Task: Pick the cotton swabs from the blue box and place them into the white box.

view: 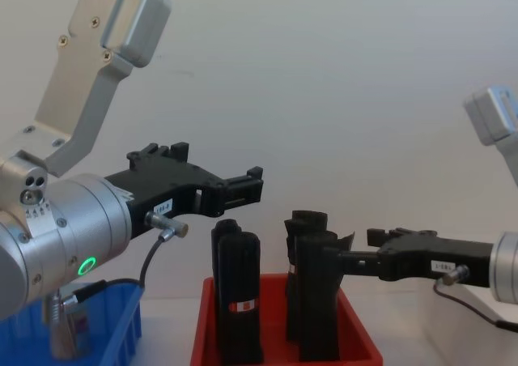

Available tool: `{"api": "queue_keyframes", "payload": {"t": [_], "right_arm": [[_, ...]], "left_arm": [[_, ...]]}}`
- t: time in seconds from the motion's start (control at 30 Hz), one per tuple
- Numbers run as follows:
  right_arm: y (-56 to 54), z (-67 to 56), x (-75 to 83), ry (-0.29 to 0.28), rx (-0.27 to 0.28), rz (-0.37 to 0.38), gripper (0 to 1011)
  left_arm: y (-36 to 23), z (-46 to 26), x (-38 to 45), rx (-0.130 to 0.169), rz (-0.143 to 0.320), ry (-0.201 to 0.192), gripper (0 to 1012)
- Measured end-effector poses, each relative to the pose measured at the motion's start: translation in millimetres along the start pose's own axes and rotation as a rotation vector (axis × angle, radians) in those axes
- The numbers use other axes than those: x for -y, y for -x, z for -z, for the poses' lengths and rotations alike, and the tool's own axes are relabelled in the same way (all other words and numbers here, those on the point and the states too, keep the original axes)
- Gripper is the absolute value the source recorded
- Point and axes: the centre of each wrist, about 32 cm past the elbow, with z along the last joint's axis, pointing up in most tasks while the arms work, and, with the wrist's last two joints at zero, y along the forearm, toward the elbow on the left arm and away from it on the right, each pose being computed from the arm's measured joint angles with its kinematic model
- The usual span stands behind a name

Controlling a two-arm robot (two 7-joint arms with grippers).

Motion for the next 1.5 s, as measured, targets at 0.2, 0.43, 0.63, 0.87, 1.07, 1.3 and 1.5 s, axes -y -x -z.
{"api": "queue_keyframes", "payload": {"t": [0.2, 0.43, 0.63, 0.87, 1.07, 1.3, 1.5], "right_arm": [[-3.9, 1.0, -7.6, 0.003, -0.001, -0.009, 1002], [-8.3, 2.0, -16.3, 0.008, -0.002, -0.022, 1002], [-12.0, 3.0, -23.6, 0.011, -0.004, -0.033, 1002], [-15.5, 4.3, -31.9, 0.015, -0.008, -0.048, 1002], [-17.7, 5.1, -38.6, 0.015, -0.011, -0.062, 1002], [-19.6, 5.8, -46.8, 0.013, -0.018, -0.085, 988], [-20.0, 6.8, -51.5, 0.009, -0.022, -0.101, 863]], "left_arm": [[0.0, 0.0, 0.0, 0.000, 0.000, 0.000, 1004], [0.0, 0.0, 0.0, 0.000, 0.000, 0.000, 1004], [0.0, 0.0, 0.0, 0.000, 0.000, 0.000, 1004], [0.0, 0.0, 0.0, 0.000, 0.000, 0.000, 1004], [0.0, 0.0, 0.0, 0.000, 0.000, 0.000, 1004], [0.0, 0.0, 0.0, 0.000, 0.000, 0.000, 1004], [0.0, 0.0, 0.0, 0.000, 0.000, 0.000, 1004]]}}
